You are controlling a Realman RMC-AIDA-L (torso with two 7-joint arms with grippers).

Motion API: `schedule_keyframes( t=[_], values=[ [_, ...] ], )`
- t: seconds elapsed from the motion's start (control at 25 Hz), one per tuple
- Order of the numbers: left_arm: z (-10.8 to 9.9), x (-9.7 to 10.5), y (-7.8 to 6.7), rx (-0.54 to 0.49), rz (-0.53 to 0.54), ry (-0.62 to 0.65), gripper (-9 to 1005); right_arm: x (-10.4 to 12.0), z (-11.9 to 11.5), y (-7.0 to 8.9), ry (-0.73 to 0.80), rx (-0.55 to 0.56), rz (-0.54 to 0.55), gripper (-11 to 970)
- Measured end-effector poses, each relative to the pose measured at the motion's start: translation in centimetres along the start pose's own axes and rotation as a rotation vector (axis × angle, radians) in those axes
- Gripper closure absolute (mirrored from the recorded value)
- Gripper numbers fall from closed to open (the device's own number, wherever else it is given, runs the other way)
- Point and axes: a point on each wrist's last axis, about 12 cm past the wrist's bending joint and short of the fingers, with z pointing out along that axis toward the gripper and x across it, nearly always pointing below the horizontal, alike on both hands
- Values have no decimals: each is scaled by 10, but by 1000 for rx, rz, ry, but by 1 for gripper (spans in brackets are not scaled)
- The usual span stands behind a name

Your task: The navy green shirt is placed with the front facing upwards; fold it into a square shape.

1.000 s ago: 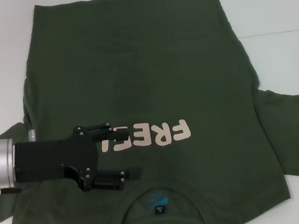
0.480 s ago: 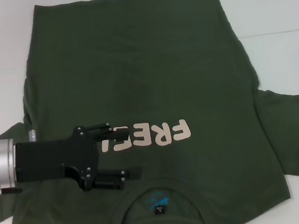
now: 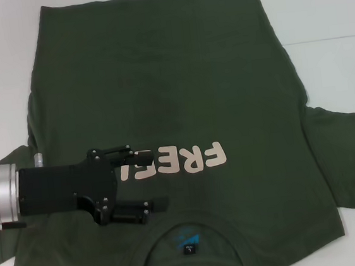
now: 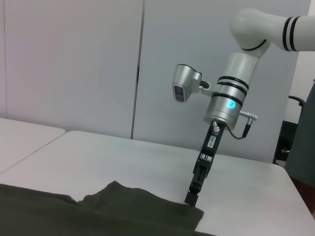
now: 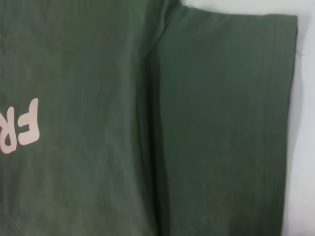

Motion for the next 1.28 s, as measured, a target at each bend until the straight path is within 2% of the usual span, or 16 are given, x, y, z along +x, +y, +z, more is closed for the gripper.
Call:
schedule_keyframes(
  t=[0.56,0.8,1.0,1.24,1.28],
  values=[
    [0,0,1,-10,1,4,123,-2,7,5,12,-15,-8,50],
    [0,0,2,-12,2,6,123,-5,9,7,10,-21,-14,145],
    [0,0,2,-12,2,6,124,-5,10,8,8,-23,-12,171],
    [-1,1,3,-30,2,11,124,-5,10,7,-1,-21,-9,250],
    [-1,1,4,-33,2,11,124,-5,10,7,-1,-21,-8,359]
  ],
)
